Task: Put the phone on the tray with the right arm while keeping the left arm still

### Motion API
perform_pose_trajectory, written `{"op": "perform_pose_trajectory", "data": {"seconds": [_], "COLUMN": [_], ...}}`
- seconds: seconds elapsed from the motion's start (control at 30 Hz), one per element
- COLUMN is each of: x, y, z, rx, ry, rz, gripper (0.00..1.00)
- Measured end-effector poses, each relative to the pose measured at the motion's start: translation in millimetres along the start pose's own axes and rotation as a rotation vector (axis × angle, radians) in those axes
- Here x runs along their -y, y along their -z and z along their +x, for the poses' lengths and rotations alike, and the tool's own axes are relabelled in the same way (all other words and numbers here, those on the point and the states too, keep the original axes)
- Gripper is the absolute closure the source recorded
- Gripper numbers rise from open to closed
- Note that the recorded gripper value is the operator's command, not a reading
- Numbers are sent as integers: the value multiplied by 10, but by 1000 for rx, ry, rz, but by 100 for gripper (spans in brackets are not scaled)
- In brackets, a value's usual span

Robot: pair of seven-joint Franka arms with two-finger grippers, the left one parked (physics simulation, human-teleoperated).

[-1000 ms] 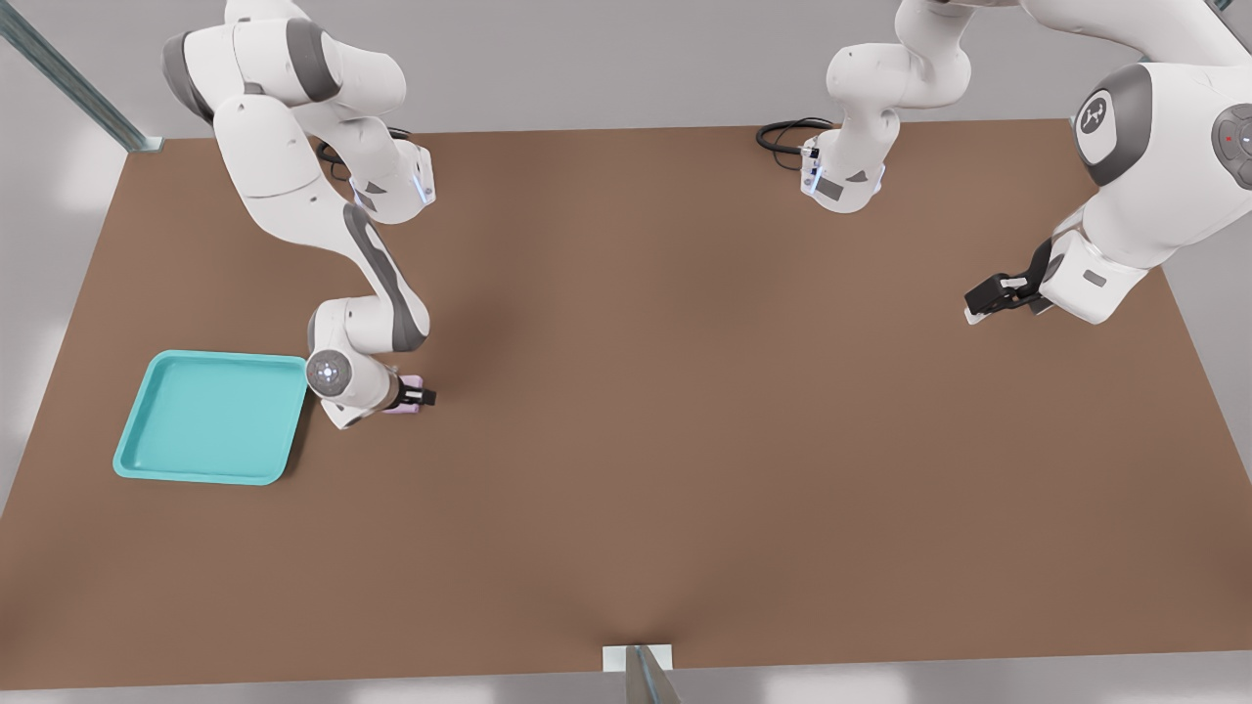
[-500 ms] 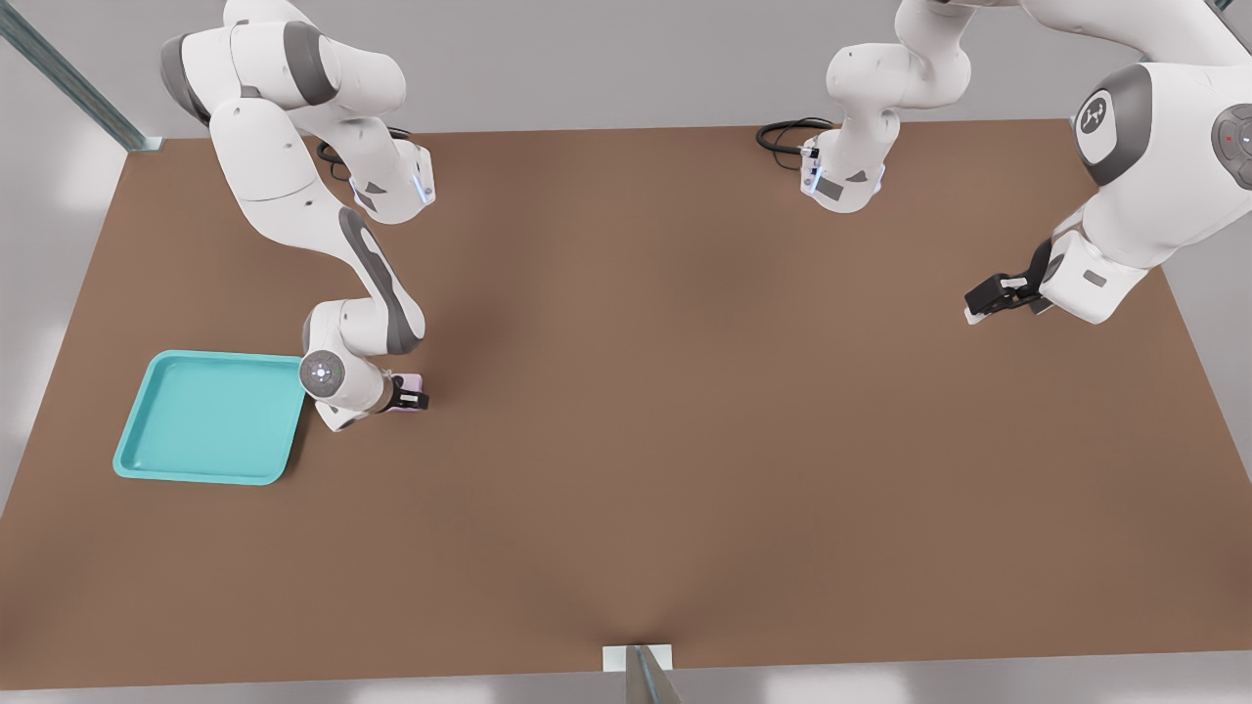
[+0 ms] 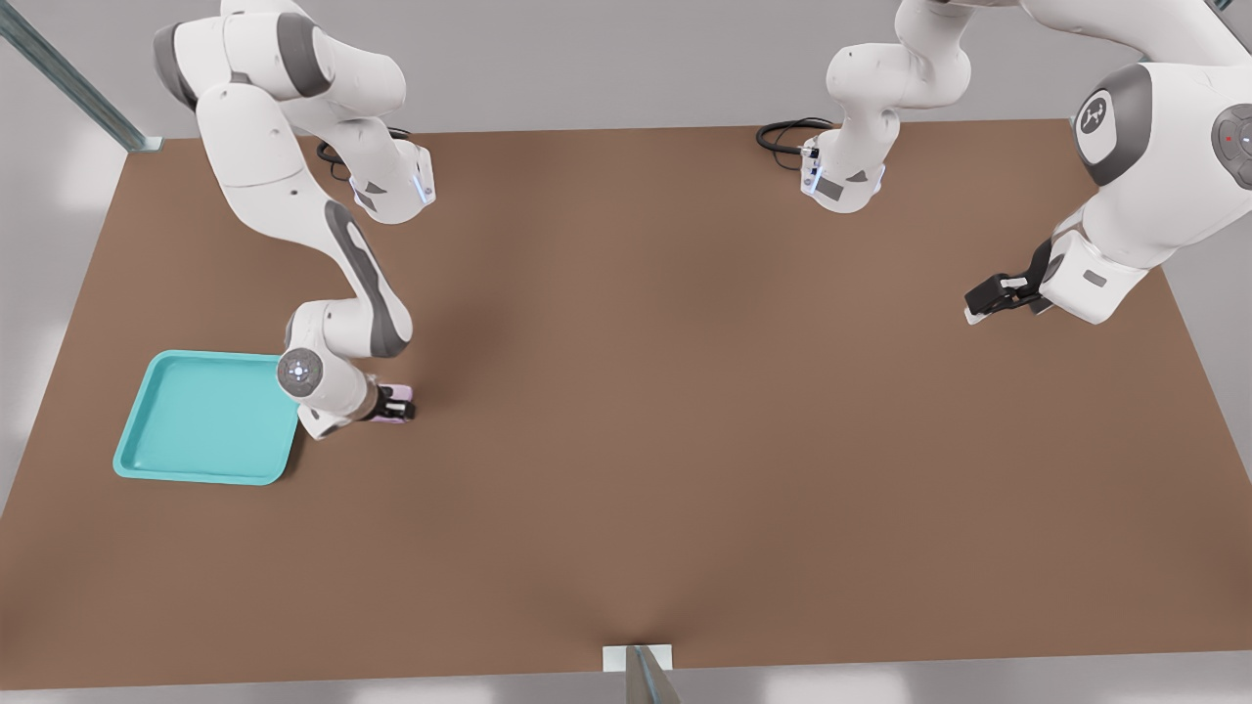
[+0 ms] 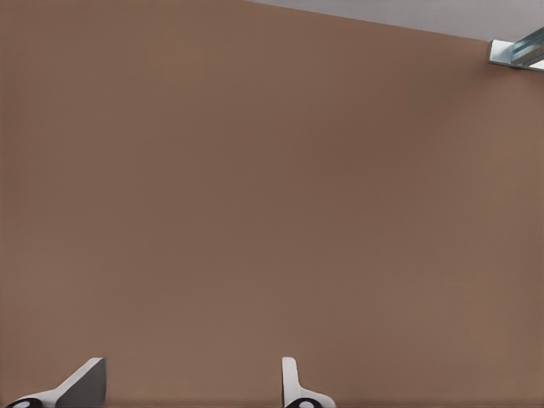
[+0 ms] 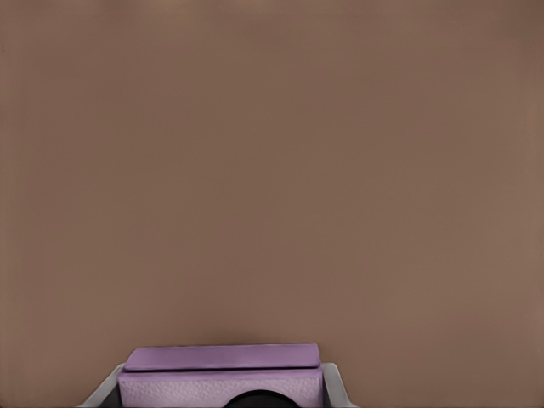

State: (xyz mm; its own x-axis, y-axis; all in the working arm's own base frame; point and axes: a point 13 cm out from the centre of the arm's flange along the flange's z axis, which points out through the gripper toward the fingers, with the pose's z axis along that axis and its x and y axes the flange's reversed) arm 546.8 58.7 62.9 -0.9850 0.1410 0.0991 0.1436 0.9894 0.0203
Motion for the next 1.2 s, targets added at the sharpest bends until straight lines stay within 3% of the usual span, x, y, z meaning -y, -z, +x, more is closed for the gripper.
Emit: {"op": "perform_pose_trajectory", "data": {"seconds": [0.23,0.57,0.63,0.73,0.8,0.87,0.97,1.07,1.13,1.2], "x": [782,2470,2587,2623,2610,2269,881,30,124,148], "y": [580,396,286,288,568,1507,2785,3557,4111,4089], "z": [-621,-403,-354,-409,-654,-1287,-1557,-1232,-832,-582], "rx": [71,8,-8,1,57,198,322,349,369,311], "ry": [-74,-153,-135,-90,-53,27,241,370,337,306], "rz": [-4,0,-1,3,13,11,-20,13,101,97], "gripper": [29,27,0,0,0,0,0,0,0,0]}}
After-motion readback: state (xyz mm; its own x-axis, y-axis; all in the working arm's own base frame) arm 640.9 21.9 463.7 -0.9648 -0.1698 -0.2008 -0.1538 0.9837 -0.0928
